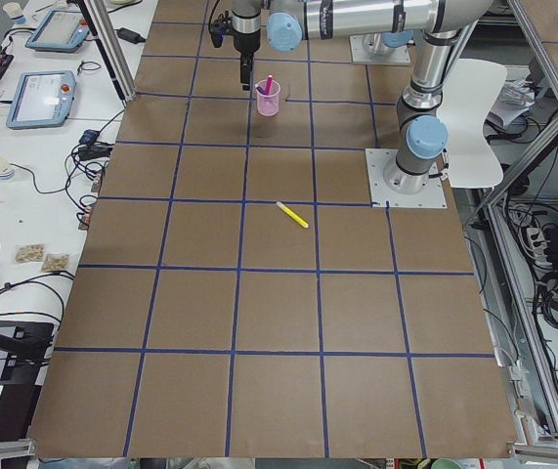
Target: Insert purple and pink pens into pink cup
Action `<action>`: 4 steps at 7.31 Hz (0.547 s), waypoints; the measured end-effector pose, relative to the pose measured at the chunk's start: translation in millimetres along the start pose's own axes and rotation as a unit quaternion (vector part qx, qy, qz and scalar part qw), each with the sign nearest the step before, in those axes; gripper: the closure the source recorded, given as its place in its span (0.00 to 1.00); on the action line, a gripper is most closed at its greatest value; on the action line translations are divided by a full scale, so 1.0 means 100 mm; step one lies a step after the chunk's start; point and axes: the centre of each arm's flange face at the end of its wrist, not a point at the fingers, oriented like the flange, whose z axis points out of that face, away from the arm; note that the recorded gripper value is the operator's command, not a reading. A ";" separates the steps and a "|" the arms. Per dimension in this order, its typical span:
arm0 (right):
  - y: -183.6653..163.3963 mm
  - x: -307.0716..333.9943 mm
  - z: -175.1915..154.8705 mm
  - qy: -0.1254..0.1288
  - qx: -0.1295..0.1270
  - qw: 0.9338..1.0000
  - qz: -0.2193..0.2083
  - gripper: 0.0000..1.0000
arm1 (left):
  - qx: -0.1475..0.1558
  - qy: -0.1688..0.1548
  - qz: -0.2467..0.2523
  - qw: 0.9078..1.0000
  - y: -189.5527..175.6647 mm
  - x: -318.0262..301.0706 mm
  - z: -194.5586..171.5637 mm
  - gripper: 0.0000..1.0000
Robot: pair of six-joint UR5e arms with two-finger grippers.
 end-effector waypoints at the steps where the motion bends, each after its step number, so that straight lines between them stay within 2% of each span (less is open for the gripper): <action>1: 0.00 0.00 0.00 0.000 0.001 1.000 0.000 0.00 | -0.007 0.001 -0.003 1.000 0.13 -0.12 -0.12 0.00; 4: 0.00 0.00 0.00 0.000 0.001 1.000 0.000 0.00 | -0.015 0.001 -0.009 1.000 0.33 -0.21 -0.27 0.00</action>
